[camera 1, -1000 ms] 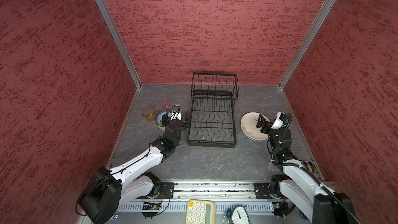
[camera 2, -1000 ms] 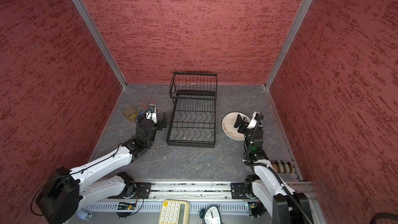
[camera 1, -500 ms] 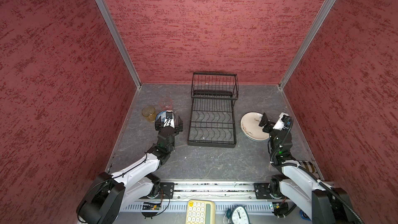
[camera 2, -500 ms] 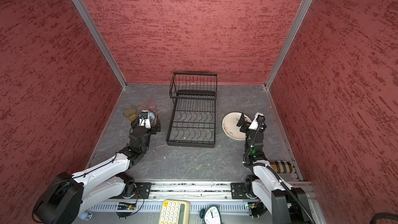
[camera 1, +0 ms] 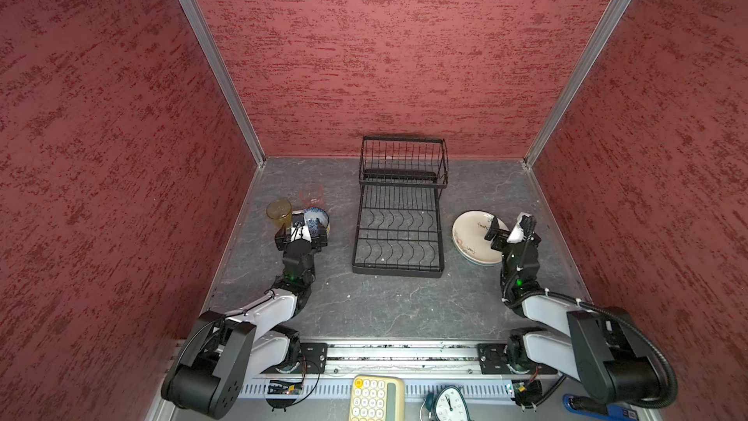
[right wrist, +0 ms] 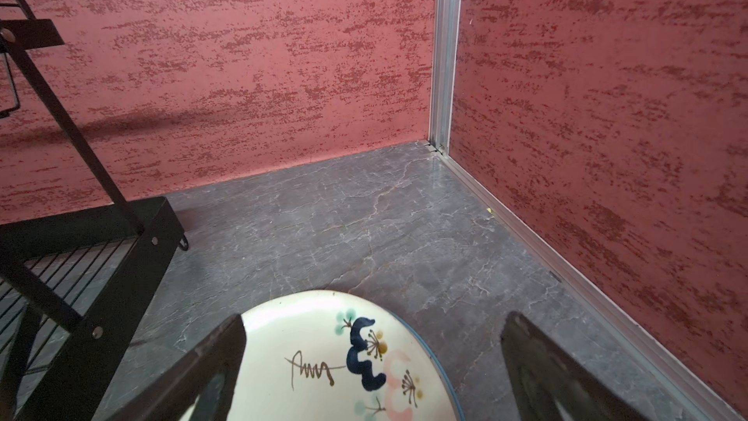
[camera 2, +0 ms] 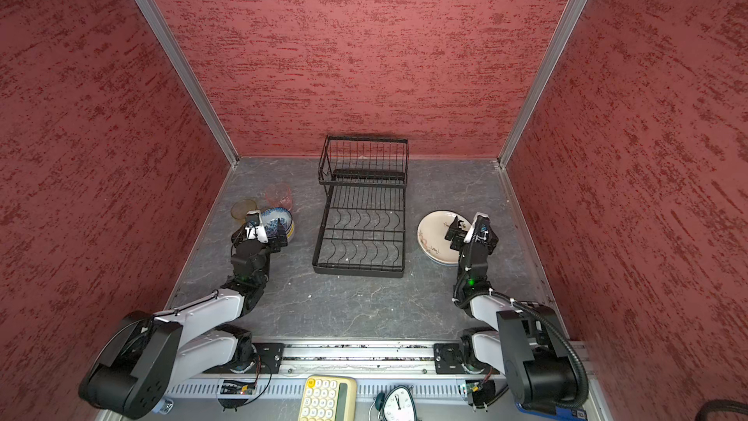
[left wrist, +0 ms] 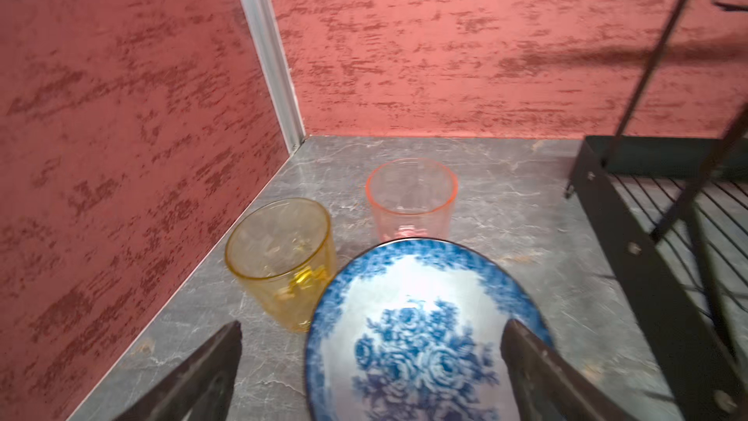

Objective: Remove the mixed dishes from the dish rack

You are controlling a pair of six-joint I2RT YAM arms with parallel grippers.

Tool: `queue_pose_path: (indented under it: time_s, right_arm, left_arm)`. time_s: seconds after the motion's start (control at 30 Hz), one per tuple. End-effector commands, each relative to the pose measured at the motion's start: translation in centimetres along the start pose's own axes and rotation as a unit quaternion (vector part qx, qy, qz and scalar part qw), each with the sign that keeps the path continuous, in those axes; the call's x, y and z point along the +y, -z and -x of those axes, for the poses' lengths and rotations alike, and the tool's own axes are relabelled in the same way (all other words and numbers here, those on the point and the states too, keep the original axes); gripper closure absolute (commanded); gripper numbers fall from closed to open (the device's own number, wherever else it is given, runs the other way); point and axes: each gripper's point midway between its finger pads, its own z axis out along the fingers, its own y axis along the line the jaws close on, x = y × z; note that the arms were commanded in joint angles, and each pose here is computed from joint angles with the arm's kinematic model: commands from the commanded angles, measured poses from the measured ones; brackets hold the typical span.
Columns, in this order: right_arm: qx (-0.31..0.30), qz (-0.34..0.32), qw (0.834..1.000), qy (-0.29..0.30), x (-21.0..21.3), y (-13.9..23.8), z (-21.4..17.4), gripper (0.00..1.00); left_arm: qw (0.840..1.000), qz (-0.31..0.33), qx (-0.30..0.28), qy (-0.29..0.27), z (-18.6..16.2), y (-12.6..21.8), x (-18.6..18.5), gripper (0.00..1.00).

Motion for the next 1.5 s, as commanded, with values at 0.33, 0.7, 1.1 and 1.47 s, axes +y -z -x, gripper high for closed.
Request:
queue_pose_path:
  time_s: [0.33, 0.7, 1.1, 1.47]
  right_arm:
    - [-0.062, -0.03, 0.998, 0.016, -0.7, -0.7, 0.8, 0.01]
    - [-0.052, -0.019, 0.998, 0.027, -0.2, -1.3, 0.4, 0.01]
    - [-0.015, 0.018, 1.0, 0.02, 0.2, -4.0, -1.2, 0.01]
    - [0.012, 0.011, 1.0, 0.008, -0.3, -4.4, -1.8, 0.01]
  left_arm:
    - [0.999, -0.039, -0.009, 0.036, -0.3, -4.9, -0.4, 0.01]
    - [0.997, -0.073, 0.0, 0.033, -0.9, -5.0, -1.2, 0.01]
    - [0.995, -0.086, 0.035, 0.037, -2.0, -6.6, -1.5, 0.01]
    - [0.995, -0.087, 0.037, 0.039, -1.9, -6.7, -1.4, 0.01]
